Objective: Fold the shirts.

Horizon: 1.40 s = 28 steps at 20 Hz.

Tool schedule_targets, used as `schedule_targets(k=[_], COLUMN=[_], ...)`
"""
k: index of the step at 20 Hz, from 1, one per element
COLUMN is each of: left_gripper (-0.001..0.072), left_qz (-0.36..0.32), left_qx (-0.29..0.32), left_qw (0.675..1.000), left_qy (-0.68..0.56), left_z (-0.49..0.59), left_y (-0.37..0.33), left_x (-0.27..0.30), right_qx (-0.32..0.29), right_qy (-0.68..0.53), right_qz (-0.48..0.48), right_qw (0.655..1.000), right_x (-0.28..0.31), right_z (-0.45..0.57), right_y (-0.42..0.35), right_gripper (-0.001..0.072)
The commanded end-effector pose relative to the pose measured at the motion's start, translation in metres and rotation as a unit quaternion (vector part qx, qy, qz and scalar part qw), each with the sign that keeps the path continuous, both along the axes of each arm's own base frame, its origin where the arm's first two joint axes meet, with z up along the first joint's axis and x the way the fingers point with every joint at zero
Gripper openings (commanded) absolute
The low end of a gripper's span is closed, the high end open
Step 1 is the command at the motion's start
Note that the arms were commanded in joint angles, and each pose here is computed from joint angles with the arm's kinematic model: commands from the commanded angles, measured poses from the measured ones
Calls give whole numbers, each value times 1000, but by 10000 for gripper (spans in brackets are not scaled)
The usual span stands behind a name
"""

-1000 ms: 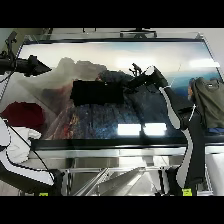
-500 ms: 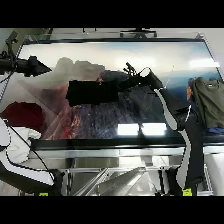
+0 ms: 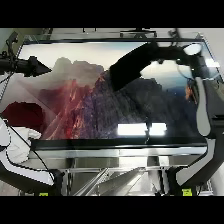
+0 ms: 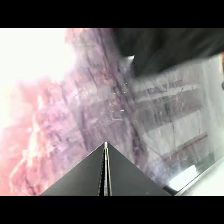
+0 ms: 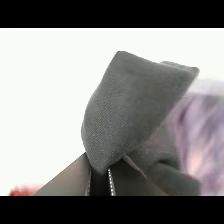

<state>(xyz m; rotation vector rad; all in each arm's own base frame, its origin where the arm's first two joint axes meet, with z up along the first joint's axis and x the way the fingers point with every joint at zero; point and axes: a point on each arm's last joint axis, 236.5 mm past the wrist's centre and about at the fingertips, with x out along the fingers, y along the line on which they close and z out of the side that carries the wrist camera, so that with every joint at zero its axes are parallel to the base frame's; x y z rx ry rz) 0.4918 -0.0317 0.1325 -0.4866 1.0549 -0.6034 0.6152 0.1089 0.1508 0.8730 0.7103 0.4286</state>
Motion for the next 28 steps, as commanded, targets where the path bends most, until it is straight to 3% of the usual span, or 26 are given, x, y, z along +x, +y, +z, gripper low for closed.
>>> schedule_targets(k=[1,7,11,15,22,23,24,25,28], left_gripper=[16,17,16,16,16,16,16,16,16], left_qz=[1,-7,-37,-64,-120,-128,-135,-141,-153], left_qx=[0,-1,-2,-2,0,1,1,1,2], left_qw=[1000,1000,999,997,992,991,990,989,988], left_qy=[0,8,28,33,34,34,34,35,35], left_z=[0,-1,-3,-4,-4,-5,-5,-5,-5], left_y=[0,-1,-13,-35,-86,-93,-99,-104,-116], left_x=[0,-5,-19,-24,-35,-37,-39,-41,-44], right_qx=[48,34,-35,-147,-134,-138,-147,-157,-161], right_qy=[-50,27,172,382,482,498,516,528,534], right_qz=[-189,-334,-401,-464,-429,-423,-419,-405,-390], right_qw=[980,941,899,785,753,744,733,730,732], right_x=[16,-80,-187,-310,-345,-354,-364,-372,-375], right_z=[62,70,34,-26,-125,-137,-147,-152,-150], right_y=[-152,-338,-405,-438,-416,-414,-414,-412,-407], right_gripper=[23,23,22,21,24,54,312,708,701])
